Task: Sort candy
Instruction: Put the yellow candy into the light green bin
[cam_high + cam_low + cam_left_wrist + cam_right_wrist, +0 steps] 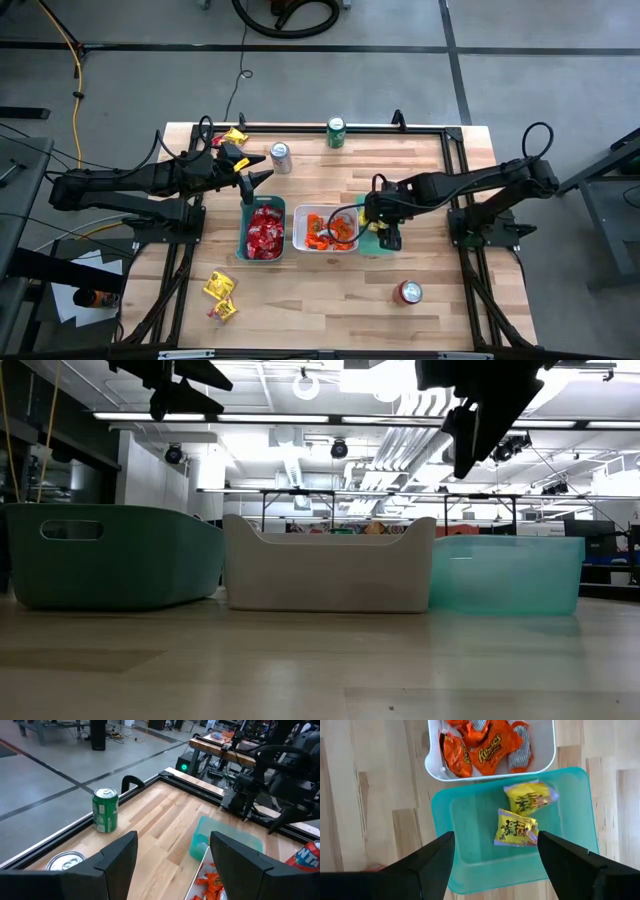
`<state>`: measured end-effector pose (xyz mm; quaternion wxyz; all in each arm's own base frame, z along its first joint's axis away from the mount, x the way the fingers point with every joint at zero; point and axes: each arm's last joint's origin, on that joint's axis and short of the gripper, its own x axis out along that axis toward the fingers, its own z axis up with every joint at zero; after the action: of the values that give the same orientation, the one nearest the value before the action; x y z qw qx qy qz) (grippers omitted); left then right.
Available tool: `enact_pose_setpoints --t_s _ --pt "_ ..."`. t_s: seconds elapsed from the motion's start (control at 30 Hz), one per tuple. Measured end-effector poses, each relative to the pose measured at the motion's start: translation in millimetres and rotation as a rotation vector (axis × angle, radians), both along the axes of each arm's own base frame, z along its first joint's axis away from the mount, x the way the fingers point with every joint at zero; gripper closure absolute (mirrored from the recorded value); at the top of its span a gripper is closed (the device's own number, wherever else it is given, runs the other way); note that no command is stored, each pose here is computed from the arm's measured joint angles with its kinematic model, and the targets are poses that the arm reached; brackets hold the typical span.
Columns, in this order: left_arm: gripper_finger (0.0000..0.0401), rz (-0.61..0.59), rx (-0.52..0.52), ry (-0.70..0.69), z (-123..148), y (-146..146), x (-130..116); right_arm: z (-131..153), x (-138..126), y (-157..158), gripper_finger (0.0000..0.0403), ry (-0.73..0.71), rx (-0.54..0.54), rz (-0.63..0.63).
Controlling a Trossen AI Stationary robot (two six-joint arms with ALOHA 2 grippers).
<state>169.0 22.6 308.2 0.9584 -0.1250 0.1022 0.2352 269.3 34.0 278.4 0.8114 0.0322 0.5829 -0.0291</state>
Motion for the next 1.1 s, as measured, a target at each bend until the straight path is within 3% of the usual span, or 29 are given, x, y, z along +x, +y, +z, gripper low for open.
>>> enact_pose_setpoints --t_s 0.17,0.27,0.33,0.43,0.57,0.67,0.9,1.1 --pt "0.0165 -0.018 -0.066 -0.033 2.7 -0.9 0.2 4.7 -3.3 -0.4 0.0124 -0.019 0.019 -0.048" --pt "0.0165 -0.013 -0.112 -0.086 15.9 -1.2 -0.2 13.3 -9.7 -1.9 0.0124 -0.056 0.019 -0.091" --pt "0.0165 0.036 -0.097 -0.052 26.9 0.7 -0.2 20.4 -15.0 -3.7 0.0124 -0.094 0.003 -0.14" --pt "0.0165 0.22 -0.051 0.122 41.8 13.7 -2.5 30.2 -23.2 -6.3 0.0124 -0.146 -0.025 -0.185" --pt "0.0165 0.406 -0.012 0.469 43.9 50.2 -3.5 37.9 -29.3 -8.9 0.0124 -0.193 -0.072 -0.21" --pt "0.0165 0.494 -0.08 0.646 25.3 89.2 -1.9 38.6 -29.4 -9.9 0.0124 -0.205 -0.102 -0.226" --pt "0.0165 0.672 -0.33 0.967 -48.8 176.8 -13.3 39.8 -27.1 -9.6 0.0124 -0.235 -0.076 -0.273" --pt "0.0165 0.821 -0.404 0.919 -85.9 224.0 -13.4 40.1 -26.6 -9.6 0.0124 -0.245 -0.058 -0.307"
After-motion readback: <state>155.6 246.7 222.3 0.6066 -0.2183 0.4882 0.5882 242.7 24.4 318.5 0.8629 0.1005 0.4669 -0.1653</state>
